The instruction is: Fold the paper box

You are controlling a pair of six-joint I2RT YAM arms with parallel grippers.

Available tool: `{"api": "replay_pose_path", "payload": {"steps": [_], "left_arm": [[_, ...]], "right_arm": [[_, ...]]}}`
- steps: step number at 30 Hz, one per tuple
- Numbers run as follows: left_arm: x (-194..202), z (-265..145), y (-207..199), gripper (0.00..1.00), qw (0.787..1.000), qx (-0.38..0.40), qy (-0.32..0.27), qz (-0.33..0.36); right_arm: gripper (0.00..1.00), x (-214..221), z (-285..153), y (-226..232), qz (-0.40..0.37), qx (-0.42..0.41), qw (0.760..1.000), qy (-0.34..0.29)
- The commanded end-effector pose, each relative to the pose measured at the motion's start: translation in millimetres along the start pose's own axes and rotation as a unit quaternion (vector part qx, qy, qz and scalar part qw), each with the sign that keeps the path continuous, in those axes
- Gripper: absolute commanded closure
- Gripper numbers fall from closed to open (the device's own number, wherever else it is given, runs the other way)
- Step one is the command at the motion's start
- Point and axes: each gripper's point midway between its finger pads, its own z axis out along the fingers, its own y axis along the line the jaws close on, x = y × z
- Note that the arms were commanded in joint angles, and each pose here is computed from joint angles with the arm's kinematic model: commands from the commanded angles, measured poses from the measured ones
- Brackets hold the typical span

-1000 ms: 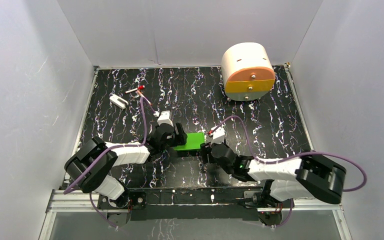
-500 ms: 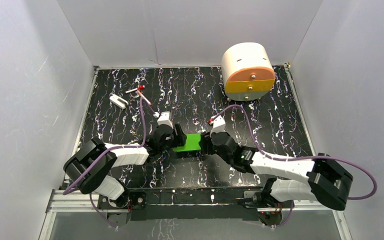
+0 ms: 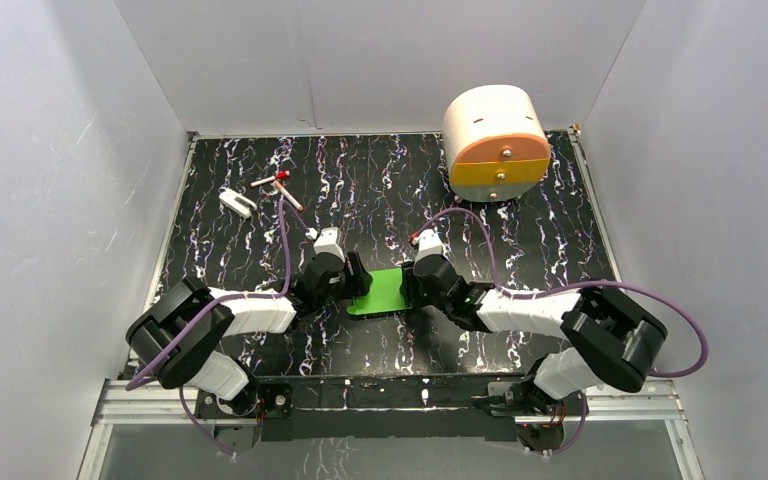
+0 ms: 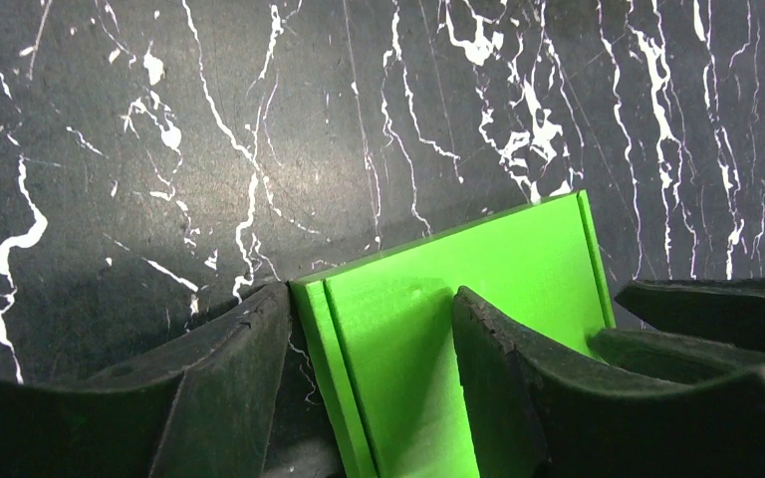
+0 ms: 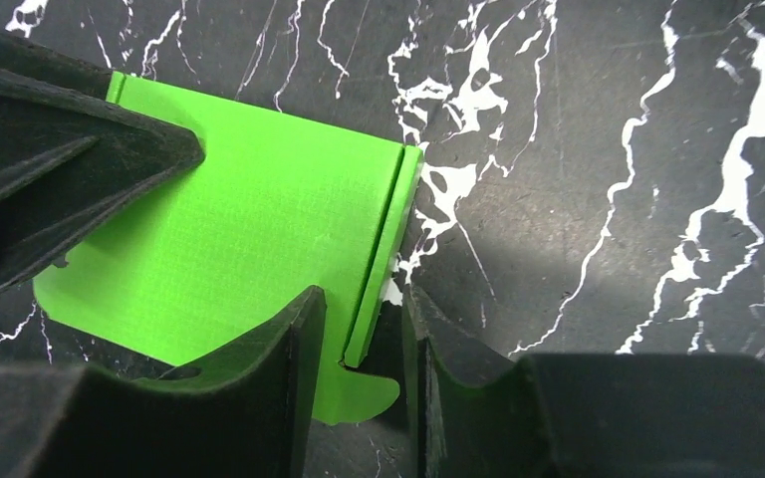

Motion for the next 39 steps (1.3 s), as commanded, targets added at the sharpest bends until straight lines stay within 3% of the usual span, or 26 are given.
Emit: {"api": "replay_pose_path", "payload": {"steps": [1,13,24,30,39], "left_arm": [[41,-9,28,0.41,0.997,-0.033,0.068,0.020],[32,-32,21,0.38,0.997,0.009,0.068,-0.036],[74,-32,36,0.65,0.990,0.001,0.133,-0.040],[52,-31,31,0.68,0.995,0.004,0.101,-0.010],[41,-24,19,0.68,0.994,0.026,0.098,0.030]], "right_arm": [[0.59,15,7,6,0.020,-0.019,1.000,0.015],[0.67,35,7,-5,0.030,-0.007,0.999,0.034],[0.68,44,9,0,0.029,-0.026,0.998,0.046],[0.68,28,-5,16,0.008,-0.070,0.997,0.028],[0.42,-3,-32,18,-0.077,-0.089,0.993,-0.006]]}}
